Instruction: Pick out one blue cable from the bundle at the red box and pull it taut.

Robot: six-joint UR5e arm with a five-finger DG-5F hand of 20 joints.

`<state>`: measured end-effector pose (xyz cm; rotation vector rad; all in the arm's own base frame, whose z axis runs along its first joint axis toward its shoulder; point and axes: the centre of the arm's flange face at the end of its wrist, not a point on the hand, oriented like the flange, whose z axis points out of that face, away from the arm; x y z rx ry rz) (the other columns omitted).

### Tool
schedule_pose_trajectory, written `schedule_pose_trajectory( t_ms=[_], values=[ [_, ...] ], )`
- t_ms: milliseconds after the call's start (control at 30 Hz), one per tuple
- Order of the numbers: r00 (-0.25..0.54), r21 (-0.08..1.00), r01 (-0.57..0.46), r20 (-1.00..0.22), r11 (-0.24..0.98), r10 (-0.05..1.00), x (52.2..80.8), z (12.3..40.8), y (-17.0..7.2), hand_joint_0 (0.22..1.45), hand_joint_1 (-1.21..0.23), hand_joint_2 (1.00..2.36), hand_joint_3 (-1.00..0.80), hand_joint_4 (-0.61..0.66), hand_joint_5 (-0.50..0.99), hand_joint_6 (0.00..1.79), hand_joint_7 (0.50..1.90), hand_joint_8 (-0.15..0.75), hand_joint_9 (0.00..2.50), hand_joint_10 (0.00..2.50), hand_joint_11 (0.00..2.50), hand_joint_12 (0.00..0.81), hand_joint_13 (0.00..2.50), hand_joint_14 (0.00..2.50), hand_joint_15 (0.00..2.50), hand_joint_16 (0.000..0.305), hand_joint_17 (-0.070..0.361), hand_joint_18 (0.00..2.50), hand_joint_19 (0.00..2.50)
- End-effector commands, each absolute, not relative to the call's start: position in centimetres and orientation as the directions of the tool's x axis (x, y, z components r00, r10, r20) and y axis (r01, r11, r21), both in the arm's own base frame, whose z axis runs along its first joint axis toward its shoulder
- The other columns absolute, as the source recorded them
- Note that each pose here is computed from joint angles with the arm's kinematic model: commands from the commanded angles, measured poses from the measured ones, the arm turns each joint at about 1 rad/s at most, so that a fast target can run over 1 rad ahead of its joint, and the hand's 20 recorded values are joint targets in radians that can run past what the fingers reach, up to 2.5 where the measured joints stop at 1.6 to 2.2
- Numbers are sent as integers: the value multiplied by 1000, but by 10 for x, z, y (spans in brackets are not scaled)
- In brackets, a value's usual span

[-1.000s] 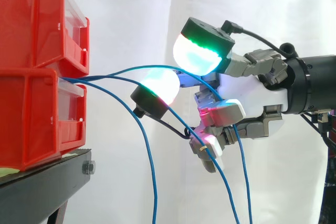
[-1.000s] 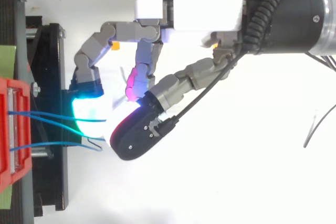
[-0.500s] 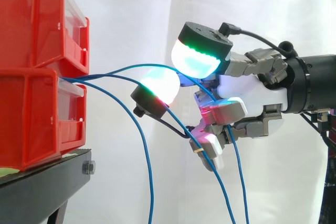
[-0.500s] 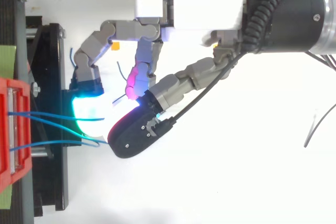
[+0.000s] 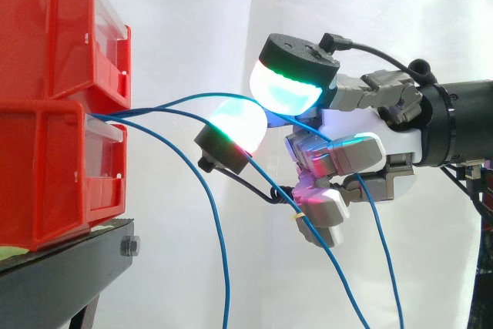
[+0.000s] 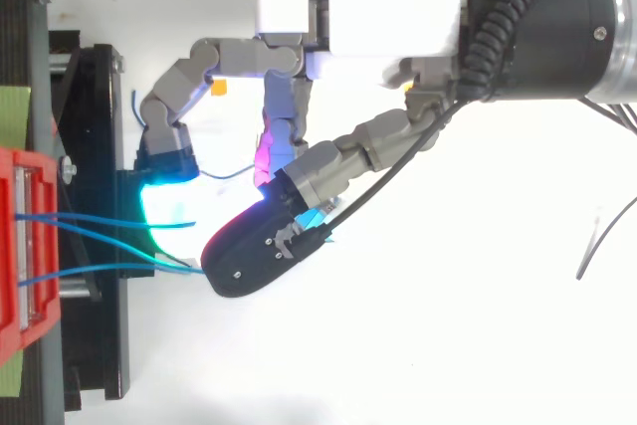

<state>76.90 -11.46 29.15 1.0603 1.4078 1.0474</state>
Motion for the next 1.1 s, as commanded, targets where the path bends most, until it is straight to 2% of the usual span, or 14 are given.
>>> schedule_pose_trajectory(
  t_ms=[0,67,167,567,833,1067],
  values=[
    [-70,972,65,-223,228,972,769,292,-115,562,-661,1013,-217,-49,-30,869,1017,345,1620,32,910,428,1288,23,712,66,148,1150,682],
    [-70,972,65,-223,228,972,769,292,-115,539,-639,1014,-307,-39,-50,861,1009,313,1549,33,937,390,1225,25,736,56,127,1046,736],
    [-71,971,67,-223,228,972,769,291,-115,521,-636,1008,-402,-29,-53,853,998,320,1535,30,920,396,1213,24,729,58,130,1039,729],
    [-70,972,67,-222,226,973,769,291,-115,518,-589,1004,-444,-17,-54,846,976,313,1542,32,923,400,1222,24,728,58,130,1043,731],
    [-70,972,67,-222,226,973,769,291,-115,531,-560,1006,-425,-19,-53,839,980,317,1547,33,929,395,1220,24,734,57,128,1039,735],
    [-74,971,74,-221,226,972,768,291,-114,572,-719,1019,-230,-60,-41,857,1041,317,1580,33,950,386,1242,25,736,55,123,1055,710]
  ],
)
